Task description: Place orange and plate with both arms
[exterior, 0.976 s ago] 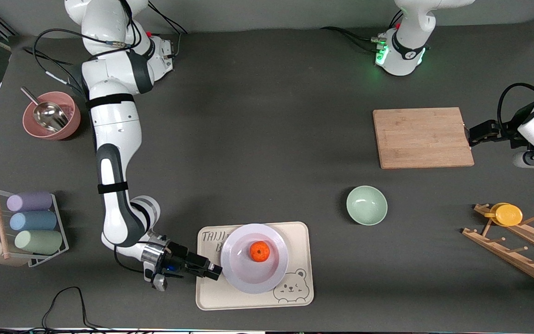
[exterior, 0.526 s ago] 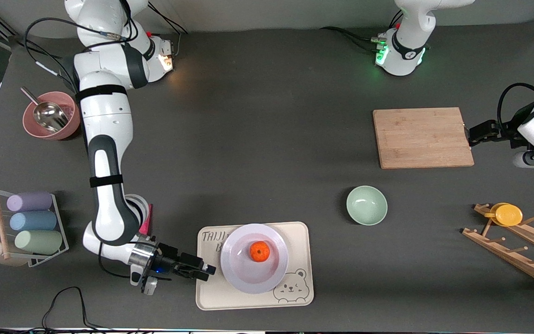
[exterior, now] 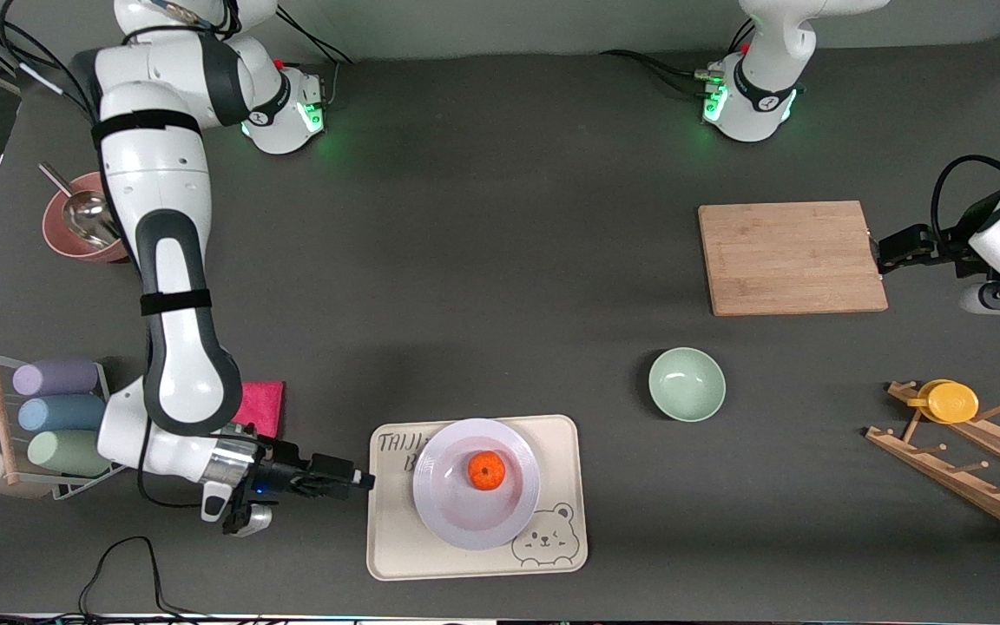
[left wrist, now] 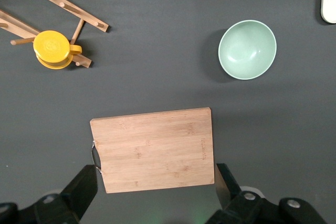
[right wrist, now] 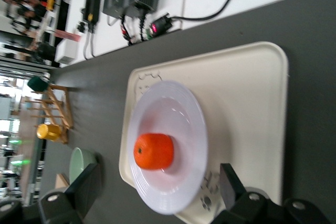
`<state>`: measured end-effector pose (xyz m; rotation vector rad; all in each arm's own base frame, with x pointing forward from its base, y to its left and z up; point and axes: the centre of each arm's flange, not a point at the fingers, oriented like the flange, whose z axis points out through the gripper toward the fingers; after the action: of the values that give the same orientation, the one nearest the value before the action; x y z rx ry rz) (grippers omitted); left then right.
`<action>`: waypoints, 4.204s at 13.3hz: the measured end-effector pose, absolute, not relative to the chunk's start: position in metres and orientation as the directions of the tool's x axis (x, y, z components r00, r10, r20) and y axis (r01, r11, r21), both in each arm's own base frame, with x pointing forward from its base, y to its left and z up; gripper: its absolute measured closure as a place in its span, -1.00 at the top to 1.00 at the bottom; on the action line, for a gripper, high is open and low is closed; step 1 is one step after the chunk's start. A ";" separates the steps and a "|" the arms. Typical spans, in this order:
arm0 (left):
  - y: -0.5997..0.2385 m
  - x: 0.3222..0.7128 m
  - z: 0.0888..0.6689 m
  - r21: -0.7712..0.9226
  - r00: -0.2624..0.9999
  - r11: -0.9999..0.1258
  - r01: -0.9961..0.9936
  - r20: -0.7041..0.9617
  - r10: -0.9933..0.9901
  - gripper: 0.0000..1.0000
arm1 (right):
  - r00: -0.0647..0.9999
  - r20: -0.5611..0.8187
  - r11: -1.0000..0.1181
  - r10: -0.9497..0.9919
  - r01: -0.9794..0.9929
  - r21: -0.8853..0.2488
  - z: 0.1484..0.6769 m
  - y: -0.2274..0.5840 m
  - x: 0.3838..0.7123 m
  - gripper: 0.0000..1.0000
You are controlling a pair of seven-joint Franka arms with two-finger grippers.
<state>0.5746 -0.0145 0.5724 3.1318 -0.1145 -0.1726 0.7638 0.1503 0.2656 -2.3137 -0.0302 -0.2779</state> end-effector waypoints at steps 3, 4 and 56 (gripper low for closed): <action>-0.015 0.575 0.572 0.007 0.991 -0.997 -0.073 -0.110 -0.073 1.00 | 0.983 0.184 -0.781 -0.014 0.104 -0.616 0.302 0.134 0.747 1.00; -0.015 0.575 0.572 0.007 0.991 -0.997 -0.073 -0.110 -0.073 1.00 | 0.984 0.177 -0.811 0.001 0.105 -0.576 0.314 0.128 0.740 1.00; -0.015 0.574 0.572 0.006 0.991 -0.997 -0.075 -0.113 -0.075 1.00 | 0.994 -0.067 -0.994 -0.084 -0.089 -0.071 0.582 0.039 0.512 1.00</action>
<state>0.5741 -0.0149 0.5723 3.1322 -0.1178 -0.1774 0.5119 0.0389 0.5822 -3.0631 0.1327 0.0980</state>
